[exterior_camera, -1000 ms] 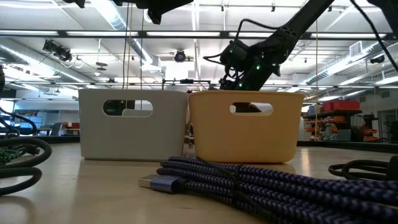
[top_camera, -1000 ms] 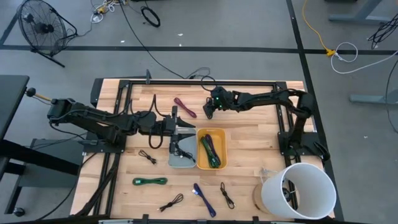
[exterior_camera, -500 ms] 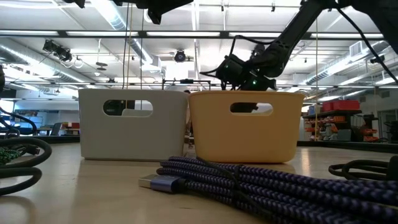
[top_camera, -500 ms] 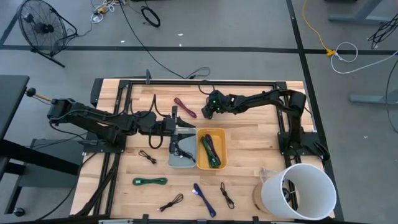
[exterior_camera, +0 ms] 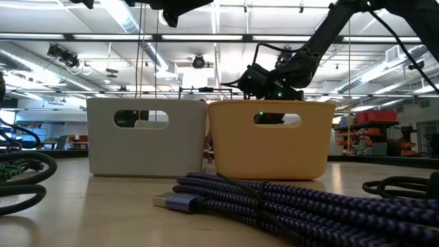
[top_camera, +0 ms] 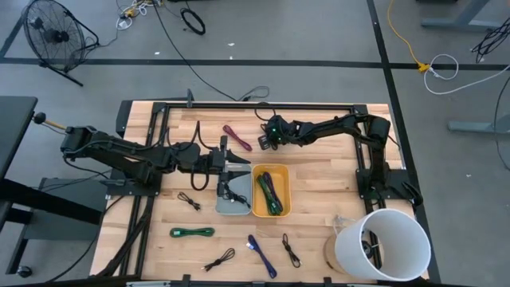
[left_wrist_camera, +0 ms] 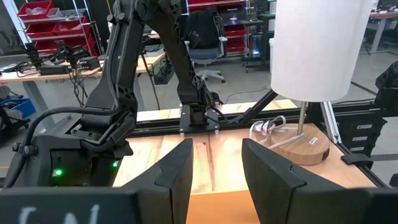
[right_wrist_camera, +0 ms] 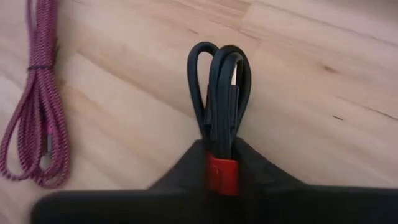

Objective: Pick & Place USB Port
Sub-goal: Put the black charger cable into the gray bin

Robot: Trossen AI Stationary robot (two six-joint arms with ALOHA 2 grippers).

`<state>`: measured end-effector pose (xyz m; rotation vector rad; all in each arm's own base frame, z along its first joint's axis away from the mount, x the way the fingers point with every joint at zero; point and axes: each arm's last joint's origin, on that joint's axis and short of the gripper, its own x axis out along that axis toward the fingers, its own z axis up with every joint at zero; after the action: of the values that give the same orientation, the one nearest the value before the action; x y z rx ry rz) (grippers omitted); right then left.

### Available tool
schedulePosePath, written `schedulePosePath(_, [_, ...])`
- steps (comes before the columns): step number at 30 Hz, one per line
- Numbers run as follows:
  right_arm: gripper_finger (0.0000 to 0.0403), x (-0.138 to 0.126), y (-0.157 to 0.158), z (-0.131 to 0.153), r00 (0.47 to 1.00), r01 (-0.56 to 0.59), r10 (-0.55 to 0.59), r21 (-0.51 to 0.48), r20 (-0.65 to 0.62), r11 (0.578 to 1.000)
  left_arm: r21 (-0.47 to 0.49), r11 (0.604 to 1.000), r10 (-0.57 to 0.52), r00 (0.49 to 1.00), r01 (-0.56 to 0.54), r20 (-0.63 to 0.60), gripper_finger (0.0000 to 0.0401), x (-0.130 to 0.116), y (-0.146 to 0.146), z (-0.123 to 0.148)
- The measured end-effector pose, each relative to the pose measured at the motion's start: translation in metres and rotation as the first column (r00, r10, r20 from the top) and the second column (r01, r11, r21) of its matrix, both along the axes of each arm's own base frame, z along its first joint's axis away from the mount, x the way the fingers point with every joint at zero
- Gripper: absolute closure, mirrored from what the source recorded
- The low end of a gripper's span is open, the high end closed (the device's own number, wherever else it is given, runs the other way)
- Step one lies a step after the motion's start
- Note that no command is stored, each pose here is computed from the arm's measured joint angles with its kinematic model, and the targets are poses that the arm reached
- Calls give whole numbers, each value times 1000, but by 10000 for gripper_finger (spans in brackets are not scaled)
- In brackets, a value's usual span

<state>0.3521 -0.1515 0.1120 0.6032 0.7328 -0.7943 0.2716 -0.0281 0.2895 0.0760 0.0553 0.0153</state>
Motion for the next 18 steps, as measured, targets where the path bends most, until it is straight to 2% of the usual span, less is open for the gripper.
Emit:
schedulePosePath(4, [370,0,1,5,999,-24,24,18,27,1000,-5,1000,0,1000,0,0,259,0,0,0])
schedulePosePath(7, [370,-1,3,25,995,-69,68,13,80,998,-5,1000,0,1000,0,0,259,0,0,0])
schedulePosePath(12, [370,-6,13,78,967,-151,162,-66,198,986,-5,1000,0,1000,0,1,259,0,0,0])
schedulePosePath(18, [370,-35,43,163,896,-230,294,-220,333,948,-5,1000,0,1000,0,1,259,0,0,0])
